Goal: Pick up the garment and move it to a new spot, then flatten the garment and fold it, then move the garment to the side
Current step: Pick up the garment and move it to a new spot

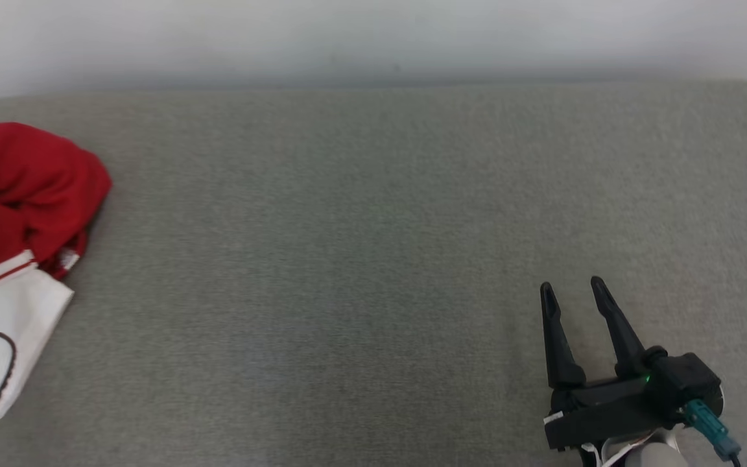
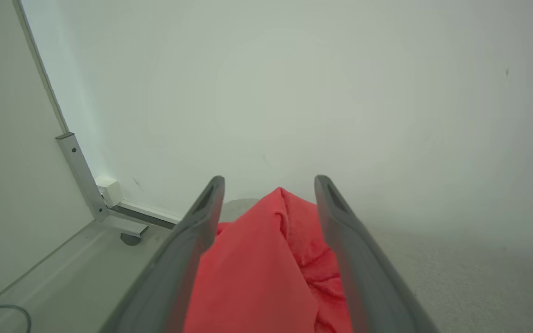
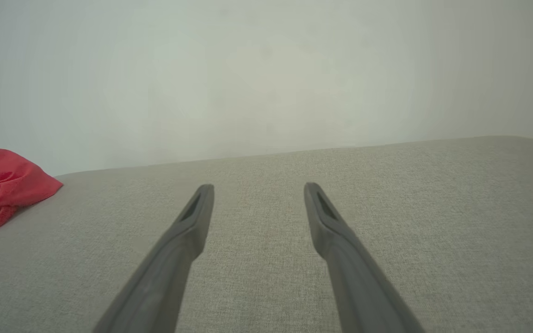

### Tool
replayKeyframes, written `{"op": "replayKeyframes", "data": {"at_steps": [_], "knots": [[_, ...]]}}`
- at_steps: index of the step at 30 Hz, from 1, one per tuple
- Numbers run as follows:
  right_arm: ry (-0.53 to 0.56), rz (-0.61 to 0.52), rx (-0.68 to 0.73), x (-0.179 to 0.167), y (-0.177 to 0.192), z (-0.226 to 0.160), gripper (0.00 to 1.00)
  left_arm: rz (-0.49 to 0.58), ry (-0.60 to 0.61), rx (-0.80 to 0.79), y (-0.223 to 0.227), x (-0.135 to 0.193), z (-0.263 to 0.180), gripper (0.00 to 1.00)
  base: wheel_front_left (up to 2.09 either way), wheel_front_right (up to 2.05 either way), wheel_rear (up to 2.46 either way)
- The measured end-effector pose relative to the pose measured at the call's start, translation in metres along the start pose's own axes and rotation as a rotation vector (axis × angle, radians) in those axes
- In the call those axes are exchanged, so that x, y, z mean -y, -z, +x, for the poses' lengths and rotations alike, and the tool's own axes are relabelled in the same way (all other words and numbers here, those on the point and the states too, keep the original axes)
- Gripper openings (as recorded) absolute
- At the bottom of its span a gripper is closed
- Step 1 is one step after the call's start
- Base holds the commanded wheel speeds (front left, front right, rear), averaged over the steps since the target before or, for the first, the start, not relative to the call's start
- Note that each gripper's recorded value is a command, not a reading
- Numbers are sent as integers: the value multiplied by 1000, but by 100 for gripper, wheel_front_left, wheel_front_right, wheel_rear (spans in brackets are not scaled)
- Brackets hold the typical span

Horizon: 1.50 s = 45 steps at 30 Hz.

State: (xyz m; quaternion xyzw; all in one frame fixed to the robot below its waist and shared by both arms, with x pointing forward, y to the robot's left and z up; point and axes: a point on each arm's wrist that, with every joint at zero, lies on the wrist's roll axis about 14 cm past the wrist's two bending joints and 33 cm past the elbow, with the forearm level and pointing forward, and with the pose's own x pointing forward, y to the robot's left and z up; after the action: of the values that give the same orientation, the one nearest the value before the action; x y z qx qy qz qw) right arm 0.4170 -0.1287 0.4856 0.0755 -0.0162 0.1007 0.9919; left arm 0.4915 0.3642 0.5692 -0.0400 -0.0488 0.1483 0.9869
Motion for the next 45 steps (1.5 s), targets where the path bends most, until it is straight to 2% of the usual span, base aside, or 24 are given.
{"op": "replayKeyframes", "data": {"at_steps": [9,11,15,20,21,22,28,32,40,45], "knots": [[102,-6,-43,37,16,-3,100,33,15,-237,71,16,34,100,0,0,0],[118,-9,-52,42,19,-5,100,44,-4,-342,99,14,30,100,0,0,0],[139,-13,-65,50,23,-6,100,94,-30,-422,122,7,29,100,0,0,0],[144,-15,-67,52,24,-7,100,100,-73,-482,137,-1,21,100,0,0,0],[144,-15,-66,52,23,-6,100,101,-79,-503,140,-3,18,38,0,0,0],[143,-15,-65,51,23,-6,100,100,-80,-508,141,-5,16,0,0,0,0],[133,-17,-56,48,20,-5,100,92,-67,-443,122,-5,21,0,0,0,0],[128,-13,-57,45,19,-7,100,90,-33,-333,93,2,31,0,0,0,0],[103,2,-44,34,14,-9,100,84,68,-19,-6,29,52,0,0,0,0],[89,12,-26,28,8,-10,100,99,169,164,-75,63,55,0,0,0,0]]}}
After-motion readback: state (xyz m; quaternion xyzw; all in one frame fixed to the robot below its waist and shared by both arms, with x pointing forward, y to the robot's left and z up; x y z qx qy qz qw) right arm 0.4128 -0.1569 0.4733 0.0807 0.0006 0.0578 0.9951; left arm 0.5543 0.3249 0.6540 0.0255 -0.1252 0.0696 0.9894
